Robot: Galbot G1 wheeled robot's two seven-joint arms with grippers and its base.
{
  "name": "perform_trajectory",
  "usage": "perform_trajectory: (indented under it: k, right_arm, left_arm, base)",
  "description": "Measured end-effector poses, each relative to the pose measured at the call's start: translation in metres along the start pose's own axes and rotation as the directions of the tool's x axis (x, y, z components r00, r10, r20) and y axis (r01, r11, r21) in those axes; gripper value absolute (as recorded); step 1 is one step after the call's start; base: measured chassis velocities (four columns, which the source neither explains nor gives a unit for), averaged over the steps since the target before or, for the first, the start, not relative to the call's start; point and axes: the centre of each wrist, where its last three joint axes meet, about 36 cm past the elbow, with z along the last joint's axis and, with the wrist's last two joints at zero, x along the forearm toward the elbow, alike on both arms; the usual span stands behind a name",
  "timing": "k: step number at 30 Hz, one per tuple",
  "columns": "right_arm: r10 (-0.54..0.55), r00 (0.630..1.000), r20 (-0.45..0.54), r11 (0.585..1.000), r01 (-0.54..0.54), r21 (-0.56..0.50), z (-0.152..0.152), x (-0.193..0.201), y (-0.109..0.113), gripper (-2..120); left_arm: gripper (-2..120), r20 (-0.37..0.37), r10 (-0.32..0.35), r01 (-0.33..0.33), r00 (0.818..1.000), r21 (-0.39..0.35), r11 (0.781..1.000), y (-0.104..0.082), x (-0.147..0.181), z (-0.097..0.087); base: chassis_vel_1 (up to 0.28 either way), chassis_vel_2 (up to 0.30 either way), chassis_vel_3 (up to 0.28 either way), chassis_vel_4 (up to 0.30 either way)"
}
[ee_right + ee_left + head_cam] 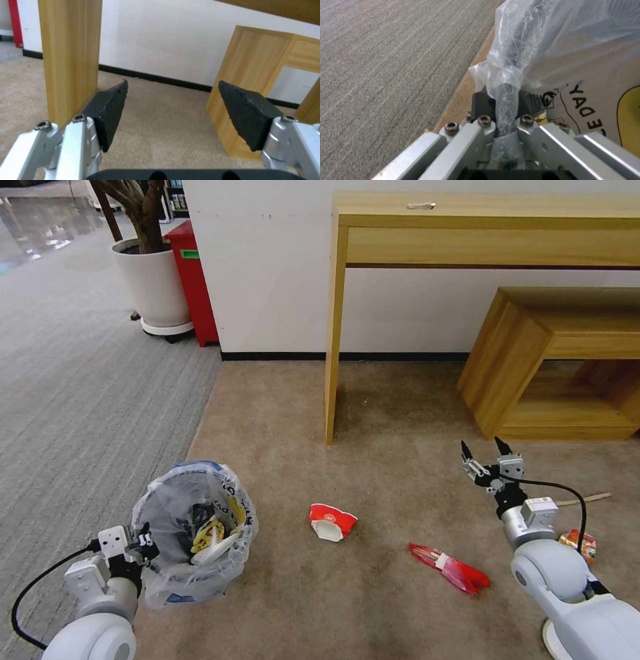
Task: Pick up the trash bin and place the garbage on the floor into it.
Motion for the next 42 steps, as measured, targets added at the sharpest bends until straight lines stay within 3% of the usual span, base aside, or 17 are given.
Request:
perform_trajectory:
  k: [30, 33, 42]
  right_arm:
    - [-0.007, 1.0, 0.0, 1.0, 0.007, -0.002, 0.005, -0.002, 0.004, 70]
    - [-0.009, 1.0, -0.004, 1.0, 0.009, -0.011, 0.006, -0.002, 0.006, 73]
    - [-0.049, 0.999, -0.009, 0.998, 0.049, -0.028, 0.003, -0.01, 0.023, 98]
  left_arm:
    - [0, -0.003, -0.002, 0.002, 1.0, 0.003, 1.0, 0.0, -0.001, 0.0]
    - [0, -0.005, -0.004, 0.004, 1.0, 0.003, 1.0, 0.0, -0.002, 0.001]
    - [0, -0.01, -0.008, 0.008, 1.0, 0.005, 1.0, 0.001, -0.006, 0.003]
  base:
    - [-0.057, 0.057, 0.055, -0.057]
    - [-0.063, 0.074, 0.044, -0.073]
    - [-0.03, 0.019, 0.03, -0.03]
